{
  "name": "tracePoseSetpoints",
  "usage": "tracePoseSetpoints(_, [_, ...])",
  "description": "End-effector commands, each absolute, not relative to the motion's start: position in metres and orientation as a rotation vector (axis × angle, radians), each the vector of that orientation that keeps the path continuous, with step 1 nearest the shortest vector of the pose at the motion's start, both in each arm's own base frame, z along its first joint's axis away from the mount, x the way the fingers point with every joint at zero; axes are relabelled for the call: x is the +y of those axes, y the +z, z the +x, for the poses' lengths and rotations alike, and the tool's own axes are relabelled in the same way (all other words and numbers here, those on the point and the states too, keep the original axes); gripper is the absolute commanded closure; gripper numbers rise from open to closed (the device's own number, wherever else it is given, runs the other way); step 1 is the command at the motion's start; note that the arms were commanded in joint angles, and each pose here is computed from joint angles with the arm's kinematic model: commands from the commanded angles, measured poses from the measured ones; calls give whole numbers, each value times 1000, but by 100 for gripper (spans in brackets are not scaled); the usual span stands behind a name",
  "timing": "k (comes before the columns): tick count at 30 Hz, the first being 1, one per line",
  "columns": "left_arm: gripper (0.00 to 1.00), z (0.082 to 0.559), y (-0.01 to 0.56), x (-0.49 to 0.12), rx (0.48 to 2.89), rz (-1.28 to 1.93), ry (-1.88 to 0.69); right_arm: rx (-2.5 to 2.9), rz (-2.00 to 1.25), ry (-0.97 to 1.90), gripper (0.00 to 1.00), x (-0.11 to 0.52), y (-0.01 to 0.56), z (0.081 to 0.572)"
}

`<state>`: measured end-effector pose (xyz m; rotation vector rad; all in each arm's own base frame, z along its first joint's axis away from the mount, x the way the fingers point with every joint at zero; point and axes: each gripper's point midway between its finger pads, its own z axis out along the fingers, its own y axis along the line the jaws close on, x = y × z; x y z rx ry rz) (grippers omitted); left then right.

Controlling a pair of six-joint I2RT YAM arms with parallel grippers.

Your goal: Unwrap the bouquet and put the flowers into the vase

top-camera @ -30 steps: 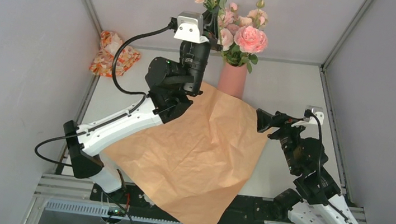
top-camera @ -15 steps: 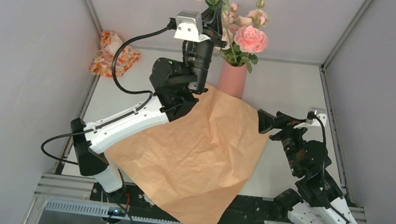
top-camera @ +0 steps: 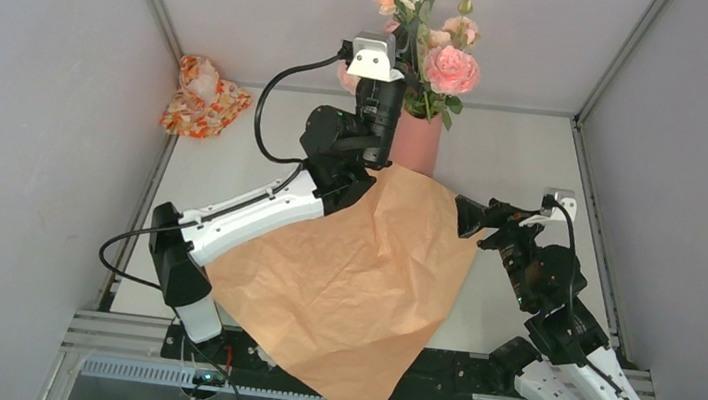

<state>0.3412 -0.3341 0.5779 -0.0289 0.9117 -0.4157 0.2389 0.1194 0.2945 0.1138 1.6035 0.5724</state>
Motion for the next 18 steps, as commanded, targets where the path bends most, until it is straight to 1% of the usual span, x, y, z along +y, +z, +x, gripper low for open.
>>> tracePoseSetpoints(1, [100, 333, 607, -312, 837, -116, -454, 1580, 114, 584, 13, 120, 301, 241])
tracePoseSetpoints(10, [100, 325, 624, -301, 809, -116, -445, 1578, 116, 600, 13, 121, 301, 240])
tracePoseSetpoints(18, [100, 327, 631, -305, 816, -91, -423, 1575, 116, 594, 13, 120, 302, 240])
